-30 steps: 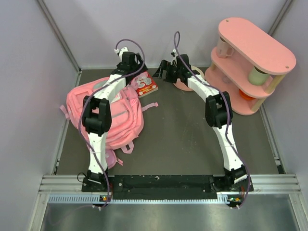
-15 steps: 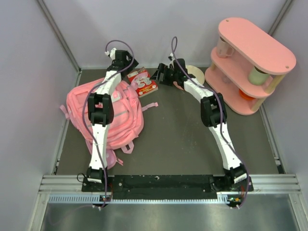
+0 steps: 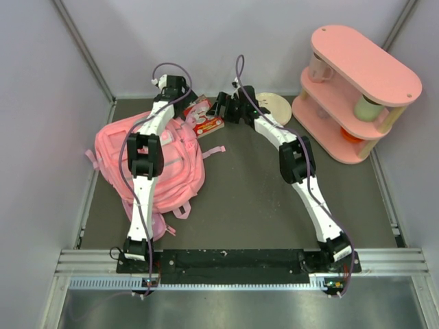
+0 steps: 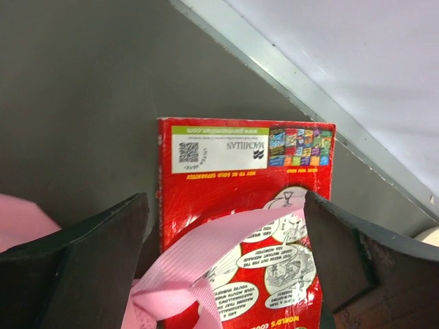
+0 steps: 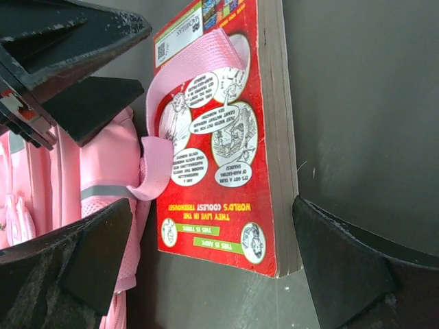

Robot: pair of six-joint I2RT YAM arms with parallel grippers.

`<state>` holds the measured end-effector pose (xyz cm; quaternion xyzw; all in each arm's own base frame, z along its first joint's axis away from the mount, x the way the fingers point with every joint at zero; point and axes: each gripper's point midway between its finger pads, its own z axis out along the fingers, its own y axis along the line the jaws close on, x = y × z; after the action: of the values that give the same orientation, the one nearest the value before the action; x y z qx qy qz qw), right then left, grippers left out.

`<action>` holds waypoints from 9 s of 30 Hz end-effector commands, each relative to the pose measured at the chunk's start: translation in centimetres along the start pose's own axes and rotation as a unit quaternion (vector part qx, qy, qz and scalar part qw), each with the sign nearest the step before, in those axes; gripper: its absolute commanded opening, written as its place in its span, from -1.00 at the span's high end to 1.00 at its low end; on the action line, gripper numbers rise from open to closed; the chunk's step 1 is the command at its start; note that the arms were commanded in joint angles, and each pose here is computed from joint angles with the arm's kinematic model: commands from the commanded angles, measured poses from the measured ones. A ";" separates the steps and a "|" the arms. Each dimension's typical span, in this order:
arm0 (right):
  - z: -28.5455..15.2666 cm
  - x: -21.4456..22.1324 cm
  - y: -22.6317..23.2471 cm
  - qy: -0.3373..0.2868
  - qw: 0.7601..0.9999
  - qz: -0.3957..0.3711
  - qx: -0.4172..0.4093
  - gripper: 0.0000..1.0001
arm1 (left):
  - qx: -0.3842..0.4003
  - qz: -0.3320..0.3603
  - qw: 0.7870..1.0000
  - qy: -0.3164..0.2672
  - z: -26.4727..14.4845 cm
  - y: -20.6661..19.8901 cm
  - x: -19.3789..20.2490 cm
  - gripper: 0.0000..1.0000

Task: Pack the student bag
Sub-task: Move the book to the center of the board, then pick up the book from the center of the board.

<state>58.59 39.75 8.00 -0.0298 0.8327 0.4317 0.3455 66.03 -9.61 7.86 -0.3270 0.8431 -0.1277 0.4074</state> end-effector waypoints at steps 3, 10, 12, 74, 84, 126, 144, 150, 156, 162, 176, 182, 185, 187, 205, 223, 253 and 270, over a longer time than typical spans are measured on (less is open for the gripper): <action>1.4 1.1 0.9 0.007 1.000 0.006 -0.028 -0.93 | 0.036 -0.009 0.997 0.066 2.1 -0.1 3.3 -0.97; 1.3 1.8 0.9 0.020 0.999 0.007 -0.032 -0.72 | 0.050 -0.002 0.993 0.106 2.5 0.0 5.9 -0.94; 0.9 1.3 1.6 0.018 0.999 0.003 -0.039 -0.55 | 0.070 0.001 0.990 0.120 2.3 -0.7 6.5 -0.87; -39.6 25.9 -3.6 0.028 0.982 0.034 0.183 1.00 | 0.310 0.220 0.898 0.221 -33.4 -1.0 33.6 -0.98; -39.2 24.7 0.3 -0.011 0.997 0.030 0.074 1.00 | 0.351 0.180 0.893 0.216 -34.8 -1.6 35.2 -0.97; -39.5 20.4 11.1 -0.038 0.982 -0.047 -0.181 1.00 | 0.646 0.087 0.750 0.114 -45.4 -6.7 26.7 0.61; -41.1 20.3 10.9 -0.135 0.969 0.146 -0.149 -0.92 | 0.491 -0.078 0.863 -0.093 -44.0 -2.1 14.6 1.00; -40.4 20.1 13.4 -0.125 0.963 0.143 -0.190 -0.94 | 0.503 -0.101 0.853 -0.093 -44.1 -2.8 14.4 1.00; -39.0 19.0 15.6 -0.128 0.950 0.155 -0.237 -0.98 | 0.519 -0.120 0.842 -0.086 -44.0 -3.6 14.6 1.00; -36.8 19.0 16.5 -0.107 0.941 0.193 -0.256 -0.98 | 0.528 -0.117 0.836 -0.092 -44.3 -4.2 14.4 1.00; -34.3 18.0 20.8 -0.097 0.895 0.266 -0.346 -0.96 | 0.539 -0.109 0.828 -0.106 -44.7 -5.0 13.9 1.00; -33.7 18.1 21.3 -0.104 0.888 0.270 -0.358 -0.93 | 0.537 -0.111 0.829 -0.113 -44.7 -4.7 13.6 1.00; -33.8 17.5 21.4 -0.120 0.888 0.260 -0.360 -0.86 | 0.533 -0.109 0.831 -0.114 -44.8 -4.3 13.6 1.00; -33.8 17.2 21.6 -0.126 0.887 0.255 -0.363 -0.83 | 0.537 -0.108 0.829 -0.115 -45.3 -4.2 13.4 1.00; -35.7 16.0 22.5 -0.168 0.887 0.199 -0.380 0.90 | 0.512 -0.101 0.849 -0.080 -44.3 -1.9 15.1 0.74; -37.7 18.7 23.2 -0.021 0.907 0.064 -0.417 1.00 | 0.538 0.022 0.839 -0.083 -45.2 -2.4 15.8 -0.25; -34.8 16.8 20.8 -0.153 0.896 0.207 -0.361 -0.64 | 0.575 -0.127 0.803 -0.095 -45.6 -2.5 13.6 1.00; -35.9 15.0 22.5 -0.185 0.887 0.172 -0.387 0.64 | 0.567 -0.121 0.810 -0.085 -44.9 -2.0 14.4 1.00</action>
<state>20.96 32.39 19.10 0.1209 0.6578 0.6829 0.2938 26.69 -23.10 25.38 -0.1546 0.5881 -0.5631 0.5596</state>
